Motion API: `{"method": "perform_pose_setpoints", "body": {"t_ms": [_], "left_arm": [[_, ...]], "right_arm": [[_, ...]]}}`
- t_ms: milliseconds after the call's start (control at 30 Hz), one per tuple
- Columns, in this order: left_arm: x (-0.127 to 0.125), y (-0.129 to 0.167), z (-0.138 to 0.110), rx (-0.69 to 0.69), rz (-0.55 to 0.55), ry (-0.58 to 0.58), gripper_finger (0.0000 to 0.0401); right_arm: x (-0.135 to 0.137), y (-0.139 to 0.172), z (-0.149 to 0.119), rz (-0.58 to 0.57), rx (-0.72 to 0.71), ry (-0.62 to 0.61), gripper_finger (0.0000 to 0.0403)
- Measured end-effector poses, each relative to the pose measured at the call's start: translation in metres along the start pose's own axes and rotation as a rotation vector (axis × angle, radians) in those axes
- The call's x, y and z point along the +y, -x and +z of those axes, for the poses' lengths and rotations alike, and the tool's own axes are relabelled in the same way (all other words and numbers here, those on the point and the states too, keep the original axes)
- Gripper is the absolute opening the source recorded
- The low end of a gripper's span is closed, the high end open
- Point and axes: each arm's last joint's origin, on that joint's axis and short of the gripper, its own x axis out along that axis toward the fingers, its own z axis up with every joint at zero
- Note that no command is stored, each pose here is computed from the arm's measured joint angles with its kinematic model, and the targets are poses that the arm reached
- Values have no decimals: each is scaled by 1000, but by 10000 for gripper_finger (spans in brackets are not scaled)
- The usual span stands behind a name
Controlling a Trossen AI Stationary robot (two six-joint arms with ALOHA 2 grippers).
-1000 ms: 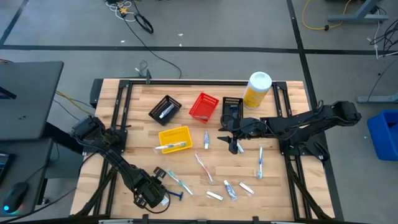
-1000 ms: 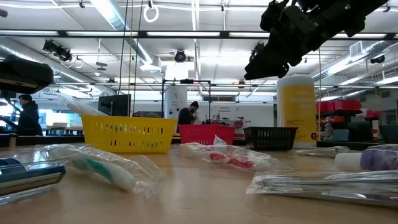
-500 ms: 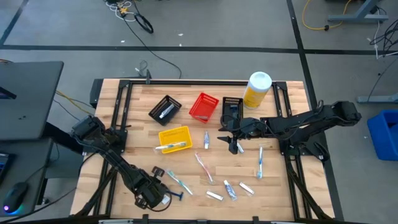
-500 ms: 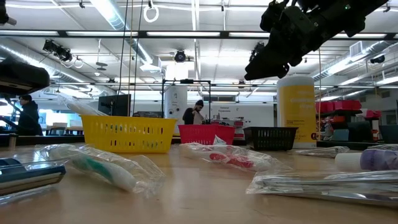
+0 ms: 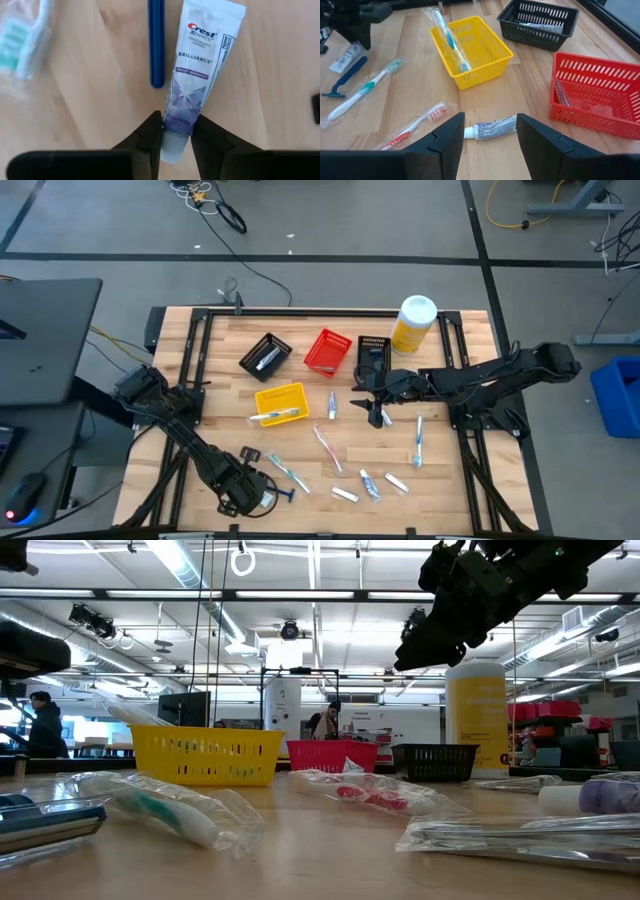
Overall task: Pick & Place Travel size toiletries
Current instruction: Put the white toothpaste into the left black bin
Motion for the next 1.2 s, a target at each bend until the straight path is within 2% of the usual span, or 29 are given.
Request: {"method": "perform_pose_setpoints", "body": {"t_ms": [233, 433, 667, 800, 933, 1200], "left_arm": [[2, 29, 2, 70, 85, 20, 101], [26, 70, -7, -8, 228, 238, 91], [72, 133, -21, -287, 421, 462, 93], [104, 159, -33, -376, 505, 612, 90], [136, 171, -40, -386, 553, 756, 93], [200, 172, -44, -318, 685, 1007, 90]], "right_arm": [[0, 0, 0, -1, 4, 1, 190], [0, 0, -1, -1, 5, 1, 188], [0, 0, -1, -1, 5, 1, 189], [0, 0, -1, -1, 5, 1, 187], [0, 0, -1, -1, 5, 1, 187], [0, 0, 0, -1, 5, 1, 189]]}}
